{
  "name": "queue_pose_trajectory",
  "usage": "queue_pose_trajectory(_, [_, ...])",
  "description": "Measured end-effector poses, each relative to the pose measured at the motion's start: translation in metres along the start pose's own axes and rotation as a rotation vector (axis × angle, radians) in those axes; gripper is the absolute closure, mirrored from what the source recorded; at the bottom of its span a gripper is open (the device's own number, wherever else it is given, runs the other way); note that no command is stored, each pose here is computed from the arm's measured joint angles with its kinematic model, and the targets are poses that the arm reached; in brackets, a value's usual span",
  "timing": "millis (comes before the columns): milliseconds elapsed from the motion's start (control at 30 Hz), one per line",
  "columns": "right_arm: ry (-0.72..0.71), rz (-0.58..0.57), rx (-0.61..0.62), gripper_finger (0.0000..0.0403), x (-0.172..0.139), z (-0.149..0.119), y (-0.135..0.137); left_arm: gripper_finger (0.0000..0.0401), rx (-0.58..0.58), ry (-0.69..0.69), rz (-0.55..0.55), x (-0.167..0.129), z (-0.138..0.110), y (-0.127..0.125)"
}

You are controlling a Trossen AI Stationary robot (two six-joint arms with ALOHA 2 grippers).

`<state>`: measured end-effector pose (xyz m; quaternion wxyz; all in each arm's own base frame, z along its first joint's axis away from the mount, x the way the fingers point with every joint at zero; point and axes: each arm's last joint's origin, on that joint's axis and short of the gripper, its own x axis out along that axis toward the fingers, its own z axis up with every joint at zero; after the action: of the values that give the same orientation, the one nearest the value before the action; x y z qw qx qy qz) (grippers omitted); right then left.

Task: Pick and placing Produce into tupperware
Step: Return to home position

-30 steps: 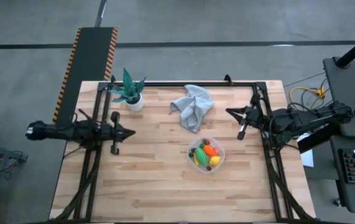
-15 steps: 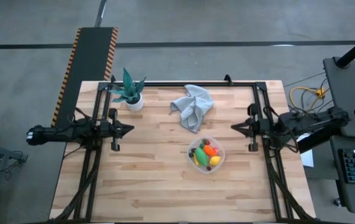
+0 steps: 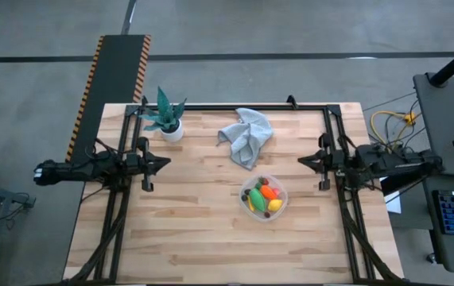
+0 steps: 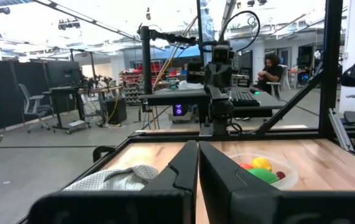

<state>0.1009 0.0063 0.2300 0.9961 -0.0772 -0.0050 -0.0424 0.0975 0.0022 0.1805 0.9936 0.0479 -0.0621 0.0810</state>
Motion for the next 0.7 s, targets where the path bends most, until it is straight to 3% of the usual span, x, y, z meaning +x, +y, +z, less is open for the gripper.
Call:
queue_pose_trajectory(267, [-0.041, 0.008, 0.067, 0.0395, -0.016, -0.024, 0.001, 0.0401, 0.007, 0.005, 0.000, 0.000, 0.000, 0.000])
queue_pose_trajectory(700, [0.071, 0.035, 0.099, 0.0395, -0.009, -0.045, 0.006, 0.0401, -0.020, 0.037, -0.063, 0.002, -0.004, -0.003])
